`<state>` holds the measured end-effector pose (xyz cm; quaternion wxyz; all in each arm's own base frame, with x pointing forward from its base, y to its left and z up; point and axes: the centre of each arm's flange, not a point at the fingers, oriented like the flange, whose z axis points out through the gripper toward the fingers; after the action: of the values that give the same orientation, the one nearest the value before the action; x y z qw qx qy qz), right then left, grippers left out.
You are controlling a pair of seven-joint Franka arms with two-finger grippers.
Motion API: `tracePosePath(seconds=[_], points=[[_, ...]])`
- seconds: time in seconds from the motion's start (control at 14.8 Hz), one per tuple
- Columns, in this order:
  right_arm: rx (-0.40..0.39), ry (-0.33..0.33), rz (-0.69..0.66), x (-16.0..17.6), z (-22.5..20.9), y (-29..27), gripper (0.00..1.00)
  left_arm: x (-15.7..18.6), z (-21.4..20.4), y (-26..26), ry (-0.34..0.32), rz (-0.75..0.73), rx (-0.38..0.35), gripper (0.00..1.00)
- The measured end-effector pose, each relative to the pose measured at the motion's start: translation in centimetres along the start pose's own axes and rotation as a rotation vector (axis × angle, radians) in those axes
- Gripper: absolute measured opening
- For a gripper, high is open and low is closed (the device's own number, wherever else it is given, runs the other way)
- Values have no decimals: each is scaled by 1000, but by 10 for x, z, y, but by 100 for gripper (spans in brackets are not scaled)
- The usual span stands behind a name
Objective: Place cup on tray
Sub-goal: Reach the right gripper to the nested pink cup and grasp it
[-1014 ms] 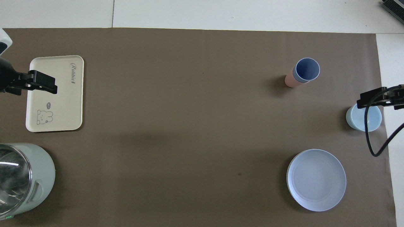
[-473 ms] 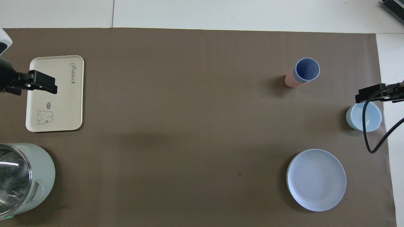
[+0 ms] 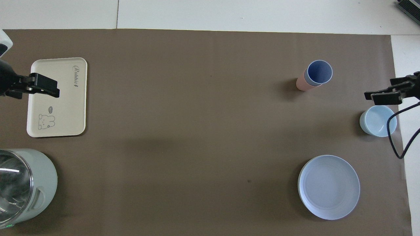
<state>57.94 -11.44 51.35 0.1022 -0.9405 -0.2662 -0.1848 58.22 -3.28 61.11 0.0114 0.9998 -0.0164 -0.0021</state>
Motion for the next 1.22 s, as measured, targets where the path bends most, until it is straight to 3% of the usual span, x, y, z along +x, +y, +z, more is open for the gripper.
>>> tracePosePath(seconds=[0.2, 0.47, 0.81, 1.01, 1.22], points=[[58, 142, -95, -28, 51, 34, 100, 0, 0, 0, 0, 0, 0, 100], [118, 310, -106, -41, 112, 52, 100, 0, 0, 0, 0, 0, 0, 100], [158, 474, -95, -57, 169, 59, 100, 0, 0, 0, 0, 0, 0, 100], [179, 503, -114, -71, 204, 60, 100, 0, 0, 0, 0, 0, 0, 100], [181, 525, -120, -68, 210, 56, 100, 0, 0, 0, 0, 0, 0, 100]])
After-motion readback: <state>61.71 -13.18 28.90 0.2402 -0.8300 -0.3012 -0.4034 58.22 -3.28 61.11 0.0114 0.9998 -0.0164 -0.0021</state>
